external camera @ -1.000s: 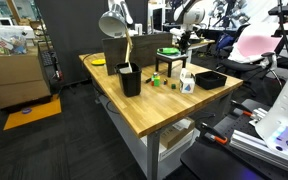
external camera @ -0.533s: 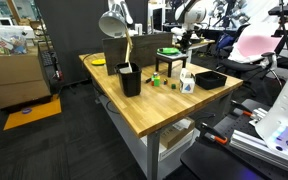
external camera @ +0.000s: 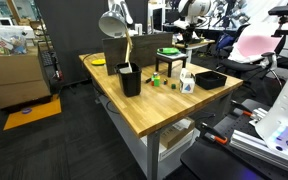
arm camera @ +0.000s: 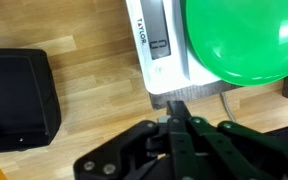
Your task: Push the button on the scale
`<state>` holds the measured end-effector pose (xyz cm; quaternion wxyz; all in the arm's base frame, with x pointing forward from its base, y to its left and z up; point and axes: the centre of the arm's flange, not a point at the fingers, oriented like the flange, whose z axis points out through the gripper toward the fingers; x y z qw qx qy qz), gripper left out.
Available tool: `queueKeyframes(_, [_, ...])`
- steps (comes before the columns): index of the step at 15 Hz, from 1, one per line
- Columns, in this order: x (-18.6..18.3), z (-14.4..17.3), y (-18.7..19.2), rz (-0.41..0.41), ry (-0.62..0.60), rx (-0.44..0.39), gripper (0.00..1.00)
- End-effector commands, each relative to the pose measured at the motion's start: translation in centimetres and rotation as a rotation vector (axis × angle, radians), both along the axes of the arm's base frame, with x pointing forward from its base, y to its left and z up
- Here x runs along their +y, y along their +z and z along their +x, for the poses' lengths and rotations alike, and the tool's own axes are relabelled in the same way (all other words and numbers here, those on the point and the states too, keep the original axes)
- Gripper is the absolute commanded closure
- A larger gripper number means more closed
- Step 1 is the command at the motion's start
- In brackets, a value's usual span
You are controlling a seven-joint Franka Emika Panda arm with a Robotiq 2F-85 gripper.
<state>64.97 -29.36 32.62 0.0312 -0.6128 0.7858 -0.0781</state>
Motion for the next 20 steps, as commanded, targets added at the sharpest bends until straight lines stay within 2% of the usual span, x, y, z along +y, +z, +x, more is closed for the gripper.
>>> queueKeyframes(1, [1.4, -2.3, 1.5, -0.010, 0.023, -0.015, 1.00])
queueKeyframes(7, [4.5, -3.7, 3.6, -0.043, 0.064, -0.009, 1.00])
queueKeyframes(12, [6.7, -4.8, 3.8, -0.062, 0.090, 0.021, 1.00])
queueKeyframes(13, [7.1, -5.0, 3.9, -0.065, 0.093, 0.027, 0.98])
queueKeyframes(15, [7.7, -5.2, 3.8, -0.063, 0.100, 0.040, 0.72])
queueKeyframes(16, [8.0, -5.3, 4.1, -0.032, 0.106, 0.054, 0.69])
queueKeyframes(17, [7.3, -4.1, 3.5, -0.047, 0.109, 0.054, 0.87])
queueKeyframes(19, [7.6, -4.4, 3.6, -0.044, 0.112, 0.054, 0.73])
queueKeyframes(20, [7.6, -4.4, 3.7, -0.044, 0.112, 0.053, 0.70])
